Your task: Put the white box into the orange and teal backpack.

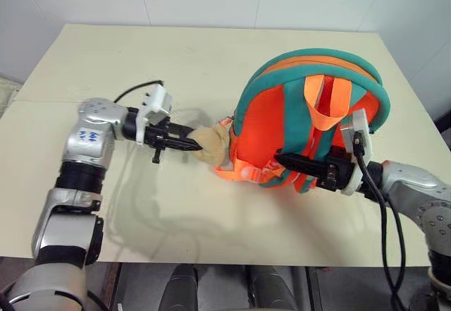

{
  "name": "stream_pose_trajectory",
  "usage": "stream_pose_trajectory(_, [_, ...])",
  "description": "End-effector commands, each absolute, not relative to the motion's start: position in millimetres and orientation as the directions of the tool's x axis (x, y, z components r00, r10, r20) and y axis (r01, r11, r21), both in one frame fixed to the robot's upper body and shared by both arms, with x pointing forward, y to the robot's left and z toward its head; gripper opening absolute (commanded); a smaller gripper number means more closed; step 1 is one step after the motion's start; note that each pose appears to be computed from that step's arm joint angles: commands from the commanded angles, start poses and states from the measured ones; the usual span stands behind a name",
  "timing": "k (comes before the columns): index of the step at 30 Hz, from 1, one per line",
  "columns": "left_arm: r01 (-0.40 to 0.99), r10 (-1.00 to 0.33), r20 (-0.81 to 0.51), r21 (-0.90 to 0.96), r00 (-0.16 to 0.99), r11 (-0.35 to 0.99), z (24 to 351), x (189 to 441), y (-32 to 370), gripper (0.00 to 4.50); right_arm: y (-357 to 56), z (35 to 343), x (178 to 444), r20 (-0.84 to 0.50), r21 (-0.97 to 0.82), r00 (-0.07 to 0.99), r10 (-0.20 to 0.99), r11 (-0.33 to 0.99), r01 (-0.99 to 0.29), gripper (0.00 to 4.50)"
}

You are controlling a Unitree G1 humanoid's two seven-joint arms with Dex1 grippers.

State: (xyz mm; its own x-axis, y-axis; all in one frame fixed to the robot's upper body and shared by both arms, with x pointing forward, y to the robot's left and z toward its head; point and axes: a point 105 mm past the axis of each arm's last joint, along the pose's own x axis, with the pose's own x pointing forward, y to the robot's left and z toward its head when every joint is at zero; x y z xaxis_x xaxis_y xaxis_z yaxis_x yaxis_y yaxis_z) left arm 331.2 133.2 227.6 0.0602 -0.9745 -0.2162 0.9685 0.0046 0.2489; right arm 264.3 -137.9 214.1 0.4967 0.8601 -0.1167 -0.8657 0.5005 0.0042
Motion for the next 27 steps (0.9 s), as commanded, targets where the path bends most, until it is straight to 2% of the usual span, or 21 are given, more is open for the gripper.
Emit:
stream_pose_trajectory(1, [0.954,-0.981,-0.165,0.296,0.103,0.051,246.9,316.9,141.3,2.31,-147.7,235.0,257.5,-0.103,-0.211,0.518,0.849,0.490,-0.846,2.13])
stream_pose_trajectory(4, [0.955,-0.982,-0.122,0.278,0.142,0.104,245.9,308.5,149.1,3.26,-166.5,232.9,256.9,-0.145,-0.286,0.569,0.810,0.516,-0.808,3.15])
stream_pose_trajectory(8, [0.955,-0.975,-0.119,0.251,0.189,0.155,231.9,299.5,157.5,4.49,-196.5,232.1,249.9,-0.188,-0.296,0.619,0.763,0.556,-0.776,4.48])
stream_pose_trajectory(13, [0.953,-0.959,-0.125,0.199,0.256,0.229,217.1,295.3,174.7,4.49,-239.3,212.1,240.4,-0.324,-0.303,0.665,0.673,0.592,-0.747,4.48])
stream_pose_trajectory(19, [0.924,-0.933,-0.127,0.236,0.337,0.302,216.9,300.9,192.5,4.49,-266.1,212.6,245.4,-0.323,-0.332,0.706,0.631,0.623,-0.709,4.48])
stream_pose_trajectory(27, [0.909,-0.931,-0.132,0.296,0.341,0.292,221.5,298.1,199.3,4.49,-276.9,217.9,252.4,-0.326,-0.347,0.711,0.623,0.621,-0.703,4.48])
